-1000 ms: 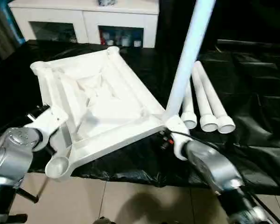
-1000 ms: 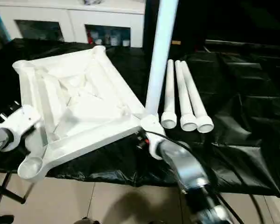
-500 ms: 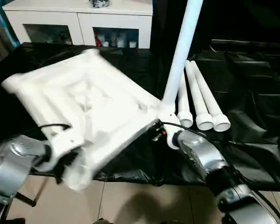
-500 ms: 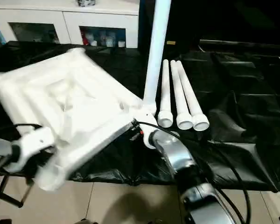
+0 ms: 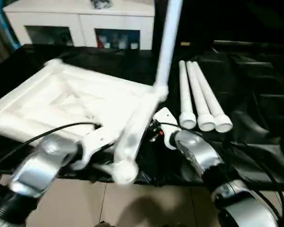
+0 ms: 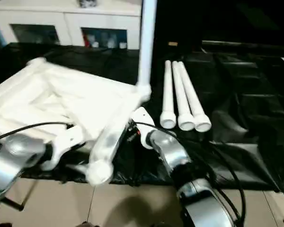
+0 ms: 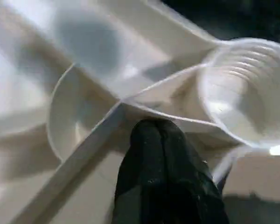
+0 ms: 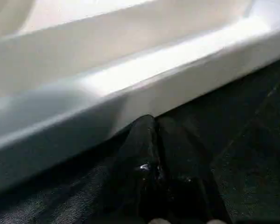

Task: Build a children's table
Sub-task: Rotate table base

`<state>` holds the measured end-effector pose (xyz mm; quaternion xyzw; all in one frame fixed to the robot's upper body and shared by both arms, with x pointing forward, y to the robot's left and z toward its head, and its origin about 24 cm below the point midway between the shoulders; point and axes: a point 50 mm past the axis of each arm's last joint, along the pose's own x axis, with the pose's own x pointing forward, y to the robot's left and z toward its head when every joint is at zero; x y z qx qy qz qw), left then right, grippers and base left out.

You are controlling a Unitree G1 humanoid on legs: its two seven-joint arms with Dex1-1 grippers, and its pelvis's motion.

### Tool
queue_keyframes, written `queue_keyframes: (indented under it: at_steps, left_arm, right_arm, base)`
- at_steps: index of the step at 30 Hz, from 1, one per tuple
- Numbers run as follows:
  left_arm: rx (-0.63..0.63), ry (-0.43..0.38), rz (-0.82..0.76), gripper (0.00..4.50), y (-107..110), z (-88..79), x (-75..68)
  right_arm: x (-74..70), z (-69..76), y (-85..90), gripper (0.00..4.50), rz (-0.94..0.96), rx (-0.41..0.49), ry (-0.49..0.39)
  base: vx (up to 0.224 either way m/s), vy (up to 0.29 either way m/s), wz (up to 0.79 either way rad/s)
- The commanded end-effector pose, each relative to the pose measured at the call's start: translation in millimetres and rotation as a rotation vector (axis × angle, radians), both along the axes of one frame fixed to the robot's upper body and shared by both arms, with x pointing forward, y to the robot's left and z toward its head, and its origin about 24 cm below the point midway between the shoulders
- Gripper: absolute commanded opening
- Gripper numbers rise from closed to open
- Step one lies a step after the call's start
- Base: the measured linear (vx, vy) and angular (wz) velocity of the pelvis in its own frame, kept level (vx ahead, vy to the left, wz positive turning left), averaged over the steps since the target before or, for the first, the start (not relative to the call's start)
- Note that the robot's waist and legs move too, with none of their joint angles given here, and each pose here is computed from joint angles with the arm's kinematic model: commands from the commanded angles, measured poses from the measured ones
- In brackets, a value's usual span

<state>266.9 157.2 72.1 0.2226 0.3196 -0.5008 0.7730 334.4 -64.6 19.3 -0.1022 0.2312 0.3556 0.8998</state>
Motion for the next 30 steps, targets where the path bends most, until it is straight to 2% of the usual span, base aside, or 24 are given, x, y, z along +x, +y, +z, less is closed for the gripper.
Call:
queue_keyframes:
  at_steps: [1,2,8,11,15,17,18,19,21,22,23,24,27,28,30]
  left_arm:
    - [-0.042,-0.021,-0.044,0.0,-15,1.8,2.4]
    - [-0.027,-0.059,-0.026,0.0,-20,-0.6,10.5]
    - [0.017,-0.174,0.076,0.0,-20,-1.5,35.3]
    - [0.065,-0.242,0.132,0.0,-11,-0.9,45.8]
    - [0.082,-0.29,0.19,0.0,2,0.6,52.2]
    - [0.046,-0.338,0.225,0.0,10,5.2,55.7]
    - [0.018,-0.392,0.223,0.0,11,8.9,58.0]
    - [-0.015,-0.456,0.205,0.0,9,13.3,59.4]
    - [-0.059,-0.493,0.205,0.0,7,17.2,59.7]
    - [-0.09,-0.508,0.229,0.0,6,19.0,59.6]
    - [-0.121,-0.588,0.303,0.0,10,22.5,58.1]
    - [-0.149,-0.622,0.362,0.0,14,24.1,57.4]
    - [-0.217,-0.664,0.464,0.0,18,27.4,54.4]
    - [-0.217,-0.664,0.464,0.2,18,27.4,54.4]
    - [-0.375,-0.636,0.663,0.41,25,26.8,42.5]
  right_arm:
    - [1.6,10.1,21.8,0.13,0.049,0.054,-0.034]
    - [3.5,11.0,24.9,0.13,0.04,0.057,-0.039]
    - [8.3,16.0,26.0,0.13,0.007,0.078,-0.069]
    - [12.6,20.9,18.1,0.13,-0.033,0.106,-0.101]
    - [17.0,30.5,1.7,0.13,-0.093,0.144,-0.161]
    - [16.0,41.5,-15.8,0.13,-0.146,0.195,-0.205]
    - [13.8,46.0,-24.1,0.13,-0.164,0.208,-0.228]
    - [11.4,48.7,-29.8,0.13,-0.175,0.217,-0.24]
    - [9.3,50.9,-34.2,0.13,-0.188,0.227,-0.247]
    - [7.2,53.6,-38.9,0.13,-0.203,0.231,-0.262]
    - [-0.4,60.3,-51.1,0.13,-0.25,0.243,-0.297]
    - [-4.1,63.2,-56.4,0.13,-0.274,0.246,-0.315]
    - [-11.3,65.4,-63.5,0.13,-0.302,0.26,-0.323]
    - [-11.3,65.4,-63.5,0.28,-0.302,0.26,-0.323]
    - [-25.2,64.4,-74.1,0.47,-0.367,0.29,-0.322]
  base:
    - [0.0,0.0,0.0]
    - [0.0,0.0,0.0]
    - [0.0,0.0,0.0]
    - [0.0,0.0,0.0]
    - [0.0,0.0,0.0]
    - [0.0,0.0,0.0]
    - [0.0,0.0,0.0]
    - [0.0,0.0,0.0]
    - [0.0,0.0,0.0]
    - [0.0,0.0,0.0]
    - [0.0,0.0,0.0]
    - [0.0,0.0,0.0]
    - [0.0,0.0,0.0]
    - [0.0,0.0,0.0]
    - [0.0,0.0,0.0]
